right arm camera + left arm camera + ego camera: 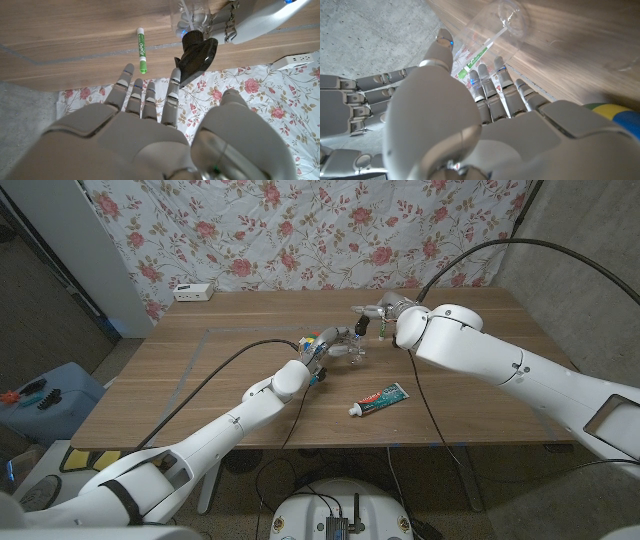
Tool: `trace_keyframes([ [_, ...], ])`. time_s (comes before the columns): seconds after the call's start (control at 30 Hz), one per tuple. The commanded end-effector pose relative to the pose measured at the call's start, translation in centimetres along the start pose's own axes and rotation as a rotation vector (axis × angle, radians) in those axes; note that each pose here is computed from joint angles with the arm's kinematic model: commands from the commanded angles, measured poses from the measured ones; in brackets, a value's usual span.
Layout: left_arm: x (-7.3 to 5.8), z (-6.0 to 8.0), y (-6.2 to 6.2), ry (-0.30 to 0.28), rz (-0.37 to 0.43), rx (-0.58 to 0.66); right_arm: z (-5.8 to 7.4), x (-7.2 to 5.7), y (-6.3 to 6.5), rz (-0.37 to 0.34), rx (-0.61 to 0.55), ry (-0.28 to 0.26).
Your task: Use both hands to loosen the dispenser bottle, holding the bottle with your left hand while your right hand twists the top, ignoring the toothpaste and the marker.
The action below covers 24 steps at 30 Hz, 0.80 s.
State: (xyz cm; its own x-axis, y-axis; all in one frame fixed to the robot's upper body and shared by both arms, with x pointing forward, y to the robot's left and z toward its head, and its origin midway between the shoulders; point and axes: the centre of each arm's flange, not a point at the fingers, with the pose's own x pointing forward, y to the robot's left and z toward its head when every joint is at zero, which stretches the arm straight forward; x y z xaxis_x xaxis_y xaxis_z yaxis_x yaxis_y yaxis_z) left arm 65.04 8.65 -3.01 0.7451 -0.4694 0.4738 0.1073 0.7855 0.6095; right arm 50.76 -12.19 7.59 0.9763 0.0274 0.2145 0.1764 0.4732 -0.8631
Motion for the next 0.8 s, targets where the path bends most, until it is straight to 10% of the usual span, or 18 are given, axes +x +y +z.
trace_keyframes([
  [0.03, -0.25, -0.12, -0.24, 0.007, 0.007, -0.009, 0.36, 0.23, 0.08, 0.016, -0.018, 0.003],
  [0.8, -0.31, 0.02, -0.62, -0.001, 0.0, -0.014, 0.05, 0.19, 0.17, 0.019, -0.037, 0.021],
])
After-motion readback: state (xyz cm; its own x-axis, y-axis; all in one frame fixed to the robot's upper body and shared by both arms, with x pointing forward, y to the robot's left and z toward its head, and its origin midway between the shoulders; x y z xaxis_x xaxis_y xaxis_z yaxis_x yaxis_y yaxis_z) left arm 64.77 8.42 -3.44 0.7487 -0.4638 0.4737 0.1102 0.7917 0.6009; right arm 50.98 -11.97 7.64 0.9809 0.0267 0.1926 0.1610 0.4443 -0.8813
